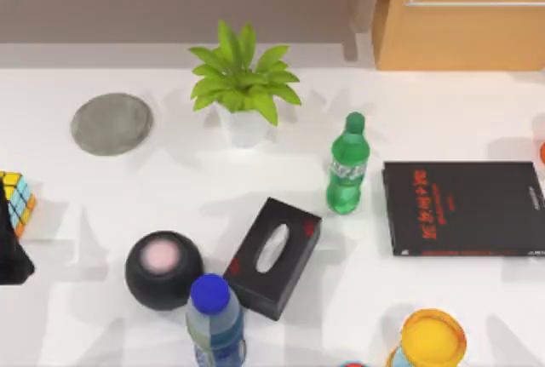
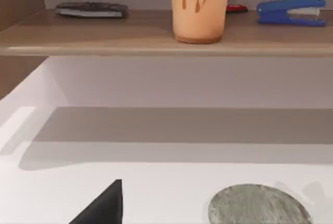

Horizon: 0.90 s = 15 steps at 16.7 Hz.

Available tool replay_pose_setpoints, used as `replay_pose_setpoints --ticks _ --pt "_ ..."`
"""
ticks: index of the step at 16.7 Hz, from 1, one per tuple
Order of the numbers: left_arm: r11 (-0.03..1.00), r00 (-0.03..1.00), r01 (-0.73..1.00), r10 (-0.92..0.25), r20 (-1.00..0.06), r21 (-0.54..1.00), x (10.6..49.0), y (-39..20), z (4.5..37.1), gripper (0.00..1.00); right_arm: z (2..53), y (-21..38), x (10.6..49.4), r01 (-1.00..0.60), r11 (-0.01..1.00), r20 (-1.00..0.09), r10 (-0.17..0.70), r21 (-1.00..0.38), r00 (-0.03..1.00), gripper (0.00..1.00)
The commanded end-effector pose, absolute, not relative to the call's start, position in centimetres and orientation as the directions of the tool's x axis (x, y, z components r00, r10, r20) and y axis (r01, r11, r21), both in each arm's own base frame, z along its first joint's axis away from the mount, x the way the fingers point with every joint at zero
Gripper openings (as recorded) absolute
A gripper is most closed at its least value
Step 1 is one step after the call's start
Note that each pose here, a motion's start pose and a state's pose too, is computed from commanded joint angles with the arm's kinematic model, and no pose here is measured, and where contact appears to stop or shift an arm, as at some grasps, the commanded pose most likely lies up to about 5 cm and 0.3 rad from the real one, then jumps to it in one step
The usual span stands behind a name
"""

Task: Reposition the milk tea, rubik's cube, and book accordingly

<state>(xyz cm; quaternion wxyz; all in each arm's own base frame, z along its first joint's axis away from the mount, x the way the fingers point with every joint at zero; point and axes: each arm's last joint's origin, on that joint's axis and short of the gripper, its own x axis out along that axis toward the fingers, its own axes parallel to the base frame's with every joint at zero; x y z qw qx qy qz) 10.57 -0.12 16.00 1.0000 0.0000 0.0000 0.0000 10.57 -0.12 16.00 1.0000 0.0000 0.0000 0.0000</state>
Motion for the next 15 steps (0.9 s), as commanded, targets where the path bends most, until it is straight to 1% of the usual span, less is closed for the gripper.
replay_pose_setpoints --ticks 2,4,7,9,12,15 --pt "1.0 1.0 0.0 0.0 0.0 0.0 10.6 -0.1 16.0 1.0 16.0 -0.1 10.6 0.0 1.0 0.0 0.0 0.0 1.0 1.0" --pt "1.0 1.0 0.004 -0.004 0.016 -0.001 10.6 -0.1 16.8 1.0 16.0 -0.1 10.6 0.0 1.0 0.0 0.0 0.0 1.0 1.0" --pt "1.0 0.998 0.01 -0.01 0.054 -0.003 11.1 -0.2 19.6 1.0 16.0 -0.1 10.6 0.0 1.0 0.0 0.0 0.0 1.0 1.0" --pt "1.0 0.998 0.013 -0.012 0.069 -0.005 12.2 -0.2 21.8 1.0 16.0 -0.1 10.6 0.0 1.0 0.0 0.0 0.0 1.0 1.0" --pt "1.0 0.998 0.015 -0.015 0.065 -0.008 15.4 -0.1 24.9 1.0 16.0 -0.1 10.6 0.0 1.0 0.0 0.0 0.0 1.0 1.0" --pt "1.0 0.999 0.019 -0.019 0.04 -0.01 20.5 -0.1 26.7 1.0 16.0 -0.1 10.6 0.0 1.0 0.0 0.0 0.0 1.0 1.0"
